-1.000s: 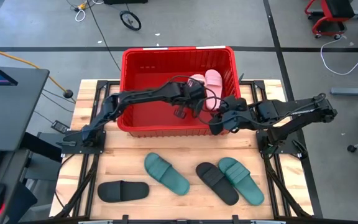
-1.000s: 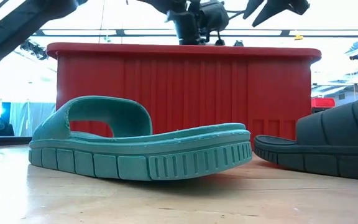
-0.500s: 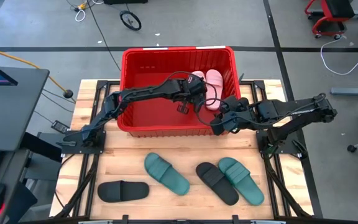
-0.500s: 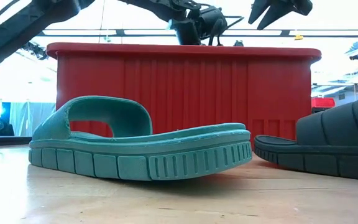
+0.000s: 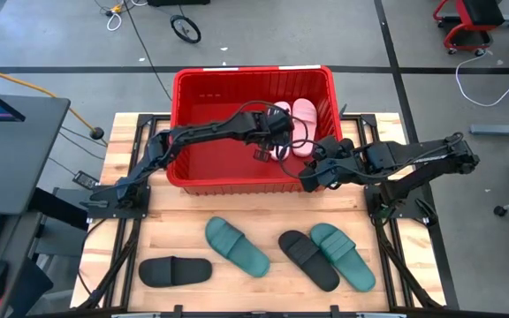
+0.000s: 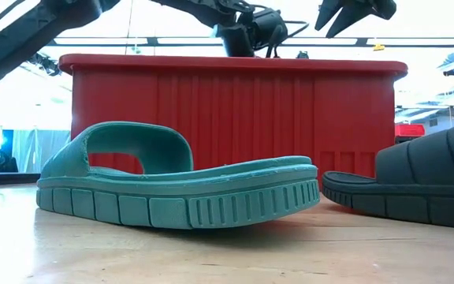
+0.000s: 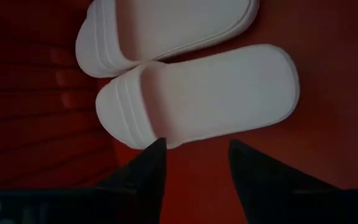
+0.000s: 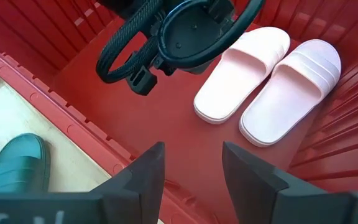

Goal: Pick and place slides into bin
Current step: Put the right black slipper into the red bin

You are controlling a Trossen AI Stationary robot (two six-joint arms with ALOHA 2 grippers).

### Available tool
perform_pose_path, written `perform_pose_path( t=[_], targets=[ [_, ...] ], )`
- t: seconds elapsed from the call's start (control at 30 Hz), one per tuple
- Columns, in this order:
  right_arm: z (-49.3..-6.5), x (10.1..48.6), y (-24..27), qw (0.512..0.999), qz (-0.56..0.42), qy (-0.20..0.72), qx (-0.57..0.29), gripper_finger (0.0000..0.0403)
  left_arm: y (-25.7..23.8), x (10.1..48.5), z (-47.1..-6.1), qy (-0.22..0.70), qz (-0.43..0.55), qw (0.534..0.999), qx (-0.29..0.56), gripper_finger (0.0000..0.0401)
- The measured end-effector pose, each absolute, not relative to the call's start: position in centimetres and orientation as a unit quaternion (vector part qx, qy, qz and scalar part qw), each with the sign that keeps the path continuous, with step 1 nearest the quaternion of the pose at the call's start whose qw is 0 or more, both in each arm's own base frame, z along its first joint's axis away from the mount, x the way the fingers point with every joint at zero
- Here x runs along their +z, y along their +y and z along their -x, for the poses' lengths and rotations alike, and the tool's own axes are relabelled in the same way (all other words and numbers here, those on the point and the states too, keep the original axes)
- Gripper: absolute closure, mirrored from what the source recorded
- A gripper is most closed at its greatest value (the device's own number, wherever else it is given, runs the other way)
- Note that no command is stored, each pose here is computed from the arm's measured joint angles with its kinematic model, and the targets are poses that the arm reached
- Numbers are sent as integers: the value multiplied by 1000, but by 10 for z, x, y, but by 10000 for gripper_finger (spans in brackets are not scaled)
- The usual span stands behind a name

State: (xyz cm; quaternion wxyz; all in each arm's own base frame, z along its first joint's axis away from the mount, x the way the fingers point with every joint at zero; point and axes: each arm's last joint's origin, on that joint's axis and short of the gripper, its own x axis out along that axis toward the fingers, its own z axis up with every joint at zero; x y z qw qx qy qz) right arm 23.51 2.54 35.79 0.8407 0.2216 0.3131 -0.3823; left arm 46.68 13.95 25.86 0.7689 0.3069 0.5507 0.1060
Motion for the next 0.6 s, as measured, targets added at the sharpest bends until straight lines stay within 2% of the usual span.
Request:
perform_pose_path(
  t=[0.1,0.27,0.47,0.6],
  targets=[
    [-235,358,25,841,-222,313,-382,238,130,268,-467,553,-302,770,105,227],
    [-235,358,26,842,-217,315,-379,241,110,304,-463,544,-293,777,118,240],
    [-232,358,45,851,-228,318,-350,252,90,343,-431,539,-191,803,166,258],
    [-227,357,69,856,-257,342,-292,254,75,364,-400,569,-110,797,169,269]
  ],
)
